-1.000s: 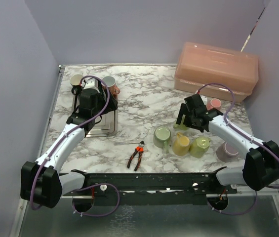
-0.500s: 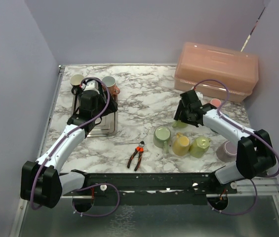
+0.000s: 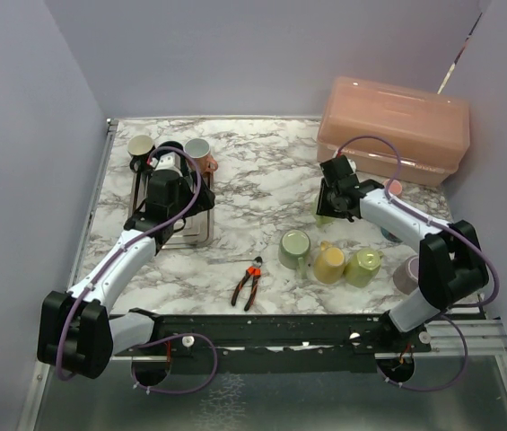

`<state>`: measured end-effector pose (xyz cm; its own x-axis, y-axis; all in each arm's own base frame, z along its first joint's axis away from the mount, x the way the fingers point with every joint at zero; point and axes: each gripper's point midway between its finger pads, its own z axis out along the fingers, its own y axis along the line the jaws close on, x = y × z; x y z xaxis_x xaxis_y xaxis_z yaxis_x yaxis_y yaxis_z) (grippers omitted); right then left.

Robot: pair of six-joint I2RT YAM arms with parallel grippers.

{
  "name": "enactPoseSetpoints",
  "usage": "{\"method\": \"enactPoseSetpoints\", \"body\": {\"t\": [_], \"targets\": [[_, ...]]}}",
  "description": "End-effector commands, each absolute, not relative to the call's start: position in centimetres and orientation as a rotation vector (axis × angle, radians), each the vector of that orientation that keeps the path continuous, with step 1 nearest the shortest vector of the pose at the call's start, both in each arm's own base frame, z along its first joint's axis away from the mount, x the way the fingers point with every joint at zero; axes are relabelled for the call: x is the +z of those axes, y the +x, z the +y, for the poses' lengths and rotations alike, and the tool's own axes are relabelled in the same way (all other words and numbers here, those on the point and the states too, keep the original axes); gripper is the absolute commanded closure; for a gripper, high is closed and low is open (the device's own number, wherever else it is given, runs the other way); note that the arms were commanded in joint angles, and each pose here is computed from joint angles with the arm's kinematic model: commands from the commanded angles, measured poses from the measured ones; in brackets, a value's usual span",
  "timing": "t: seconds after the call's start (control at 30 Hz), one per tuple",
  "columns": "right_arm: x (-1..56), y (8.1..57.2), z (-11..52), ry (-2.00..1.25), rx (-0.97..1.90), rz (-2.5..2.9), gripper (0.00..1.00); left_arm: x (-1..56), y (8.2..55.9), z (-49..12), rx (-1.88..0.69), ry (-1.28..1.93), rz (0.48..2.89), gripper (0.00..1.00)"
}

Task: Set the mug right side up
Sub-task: Turn over the cup at the center of the board.

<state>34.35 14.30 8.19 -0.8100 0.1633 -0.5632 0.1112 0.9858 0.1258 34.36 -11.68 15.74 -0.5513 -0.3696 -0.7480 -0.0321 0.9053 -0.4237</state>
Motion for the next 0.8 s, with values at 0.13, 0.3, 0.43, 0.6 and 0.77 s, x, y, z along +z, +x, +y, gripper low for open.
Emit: {"method": "enactPoseSetpoints", "body": {"t": [0.13, 0.3, 0.43, 0.6, 0.77], "targets": [[8.4, 34.8, 12.8, 0.138, -0.028, 2.531, 0.64, 14.6, 34.3, -12.3, -0.494, -0.273, 2.116, 0.11], [8.4, 35.2, 13.1, 0.135, -0.023, 2.537, 0.68, 14.8, 34.2, -12.2, -0.496, -0.269, 2.108, 0.11], [7.8, 35.5, 13.2, 0.144, -0.058, 2.574, 0.71, 14.7, 34.0, -12.1, -0.492, -0.277, 2.105, 0.1], [7.3, 35.5, 13.0, 0.159, -0.089, 2.594, 0.69, 14.5, 33.9, -12.0, -0.486, -0.278, 2.107, 0.1], [7.2, 35.7, 12.4, 0.19, -0.146, 2.593, 0.63, 13.8, 33.8, -11.7, -0.469, -0.287, 2.122, 0.1]]}}
